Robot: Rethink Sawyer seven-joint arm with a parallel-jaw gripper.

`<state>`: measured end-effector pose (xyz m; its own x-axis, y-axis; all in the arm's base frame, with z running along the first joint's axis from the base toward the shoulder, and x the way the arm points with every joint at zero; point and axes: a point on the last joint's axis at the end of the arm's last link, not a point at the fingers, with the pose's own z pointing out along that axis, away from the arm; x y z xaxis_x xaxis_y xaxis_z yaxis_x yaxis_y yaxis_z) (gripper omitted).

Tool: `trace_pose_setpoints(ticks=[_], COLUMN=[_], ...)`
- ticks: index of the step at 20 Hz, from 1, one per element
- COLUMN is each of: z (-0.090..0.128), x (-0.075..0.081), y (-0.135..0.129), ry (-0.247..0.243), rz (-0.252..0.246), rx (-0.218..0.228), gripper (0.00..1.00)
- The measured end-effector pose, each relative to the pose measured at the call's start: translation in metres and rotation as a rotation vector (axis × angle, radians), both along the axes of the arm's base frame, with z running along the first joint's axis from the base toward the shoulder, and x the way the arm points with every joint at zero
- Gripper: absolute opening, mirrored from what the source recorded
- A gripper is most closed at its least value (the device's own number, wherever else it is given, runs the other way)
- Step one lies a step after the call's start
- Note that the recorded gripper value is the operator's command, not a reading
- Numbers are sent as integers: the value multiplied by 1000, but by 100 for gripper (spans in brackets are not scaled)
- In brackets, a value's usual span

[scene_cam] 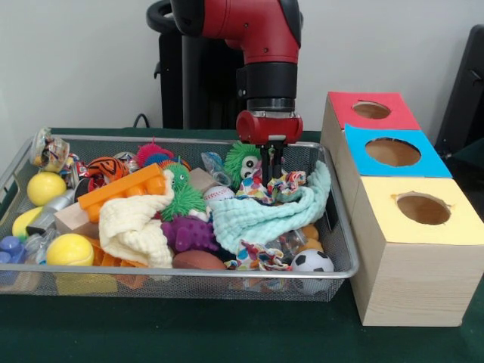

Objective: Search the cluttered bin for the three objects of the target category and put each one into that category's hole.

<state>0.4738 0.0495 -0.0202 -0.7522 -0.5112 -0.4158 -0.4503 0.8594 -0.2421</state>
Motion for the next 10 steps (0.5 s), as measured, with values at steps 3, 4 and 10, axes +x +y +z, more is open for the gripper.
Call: trace_pose_setpoints(ticks=[3, 4, 10], z=[0, -1, 4], x=[0, 0, 1], y=[0, 0, 0], ry=[1, 0, -9], rz=[0, 0, 11], rx=[0, 1, 10], gripper=[0, 0, 0])
